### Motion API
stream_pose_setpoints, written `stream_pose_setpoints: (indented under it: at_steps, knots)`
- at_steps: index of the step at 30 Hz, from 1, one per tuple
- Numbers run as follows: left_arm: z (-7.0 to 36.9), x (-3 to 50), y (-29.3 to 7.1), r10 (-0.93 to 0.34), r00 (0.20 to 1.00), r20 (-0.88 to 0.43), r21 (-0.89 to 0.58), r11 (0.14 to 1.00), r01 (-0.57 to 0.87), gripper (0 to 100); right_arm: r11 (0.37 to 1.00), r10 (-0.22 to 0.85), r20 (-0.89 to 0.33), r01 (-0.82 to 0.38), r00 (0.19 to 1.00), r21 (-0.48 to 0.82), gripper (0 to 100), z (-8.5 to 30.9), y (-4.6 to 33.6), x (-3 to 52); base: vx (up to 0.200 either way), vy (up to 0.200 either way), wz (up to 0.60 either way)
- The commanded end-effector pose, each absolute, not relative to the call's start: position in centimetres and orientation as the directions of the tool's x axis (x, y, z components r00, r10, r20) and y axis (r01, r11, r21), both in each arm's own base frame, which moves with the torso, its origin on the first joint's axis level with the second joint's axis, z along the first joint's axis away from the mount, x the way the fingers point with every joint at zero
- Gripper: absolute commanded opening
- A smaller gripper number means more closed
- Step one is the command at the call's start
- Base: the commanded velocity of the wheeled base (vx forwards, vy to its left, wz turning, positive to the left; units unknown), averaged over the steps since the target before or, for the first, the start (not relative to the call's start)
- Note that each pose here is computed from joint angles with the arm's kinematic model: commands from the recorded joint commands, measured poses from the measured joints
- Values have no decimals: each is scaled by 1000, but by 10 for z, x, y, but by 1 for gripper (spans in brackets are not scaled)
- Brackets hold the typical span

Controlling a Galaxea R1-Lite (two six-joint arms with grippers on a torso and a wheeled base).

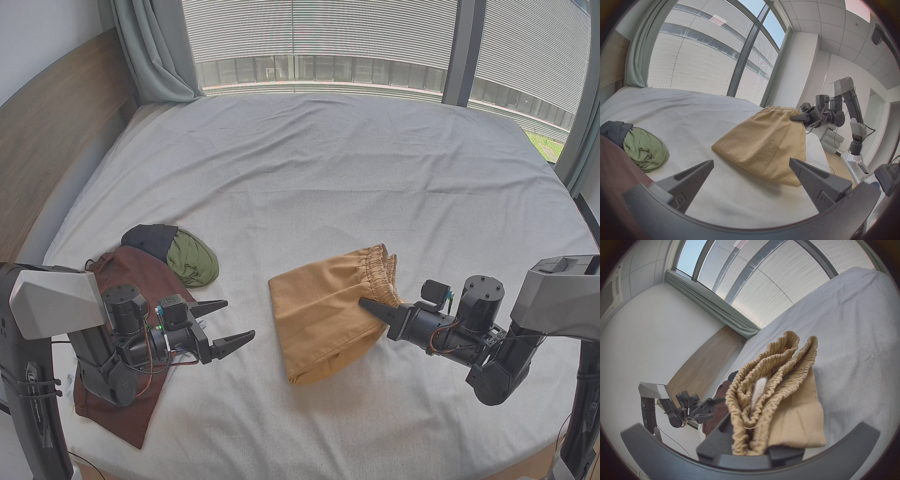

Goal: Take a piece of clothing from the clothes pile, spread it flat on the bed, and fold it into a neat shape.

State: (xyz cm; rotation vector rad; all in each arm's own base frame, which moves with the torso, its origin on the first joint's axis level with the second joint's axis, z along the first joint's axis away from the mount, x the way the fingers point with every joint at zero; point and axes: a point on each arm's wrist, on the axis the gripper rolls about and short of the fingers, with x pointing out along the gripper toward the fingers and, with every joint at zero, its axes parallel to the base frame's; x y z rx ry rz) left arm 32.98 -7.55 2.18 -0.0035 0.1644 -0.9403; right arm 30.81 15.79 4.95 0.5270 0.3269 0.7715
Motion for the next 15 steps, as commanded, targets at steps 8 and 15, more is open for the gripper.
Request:
stream_pose_setpoints:
  at_steps: [8, 15]
  knots:
    - [22, 329, -76, -806, 575, -139, -75, 588, 806, 100, 547, 757, -7, -628, 653, 554, 0, 77, 158, 306, 0, 0, 0]
    - [22, 329, -76, -806, 575, -139, -75, 588, 806, 100, 535, 758, 27, -645, 652, 546, 0, 84, 160, 312, 0, 0, 0]
